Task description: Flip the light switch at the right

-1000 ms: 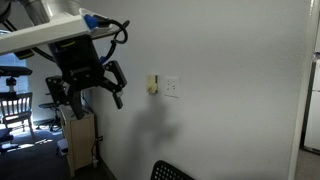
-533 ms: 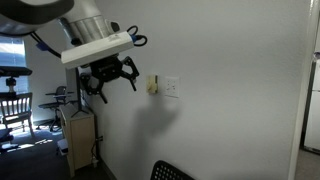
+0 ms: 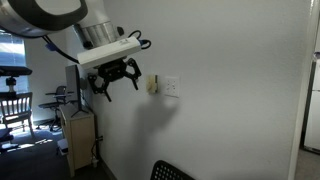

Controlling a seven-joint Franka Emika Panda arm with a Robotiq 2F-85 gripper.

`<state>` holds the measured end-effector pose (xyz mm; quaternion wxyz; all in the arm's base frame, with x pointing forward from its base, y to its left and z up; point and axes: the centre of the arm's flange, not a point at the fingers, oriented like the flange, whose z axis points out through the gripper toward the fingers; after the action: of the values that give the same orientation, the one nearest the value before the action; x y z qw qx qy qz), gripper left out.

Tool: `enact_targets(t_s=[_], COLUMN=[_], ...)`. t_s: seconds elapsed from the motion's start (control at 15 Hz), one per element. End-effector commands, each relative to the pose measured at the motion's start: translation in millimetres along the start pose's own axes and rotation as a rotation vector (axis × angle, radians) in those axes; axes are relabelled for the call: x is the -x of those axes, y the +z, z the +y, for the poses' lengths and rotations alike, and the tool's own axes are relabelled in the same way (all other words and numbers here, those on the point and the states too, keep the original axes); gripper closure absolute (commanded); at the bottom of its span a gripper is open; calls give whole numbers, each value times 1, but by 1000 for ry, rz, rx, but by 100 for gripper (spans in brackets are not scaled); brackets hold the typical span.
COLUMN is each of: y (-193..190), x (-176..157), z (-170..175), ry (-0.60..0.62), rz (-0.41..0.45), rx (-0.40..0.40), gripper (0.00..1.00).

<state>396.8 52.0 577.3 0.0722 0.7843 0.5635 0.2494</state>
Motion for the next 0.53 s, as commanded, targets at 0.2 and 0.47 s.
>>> enact_targets(t_s=[0.2, 0.47], y=[23, 51], x=[-20, -44], z=[35, 79], ry=[-186, -374], rz=[-74, -142], rx=[-45, -38], gripper=[0, 0])
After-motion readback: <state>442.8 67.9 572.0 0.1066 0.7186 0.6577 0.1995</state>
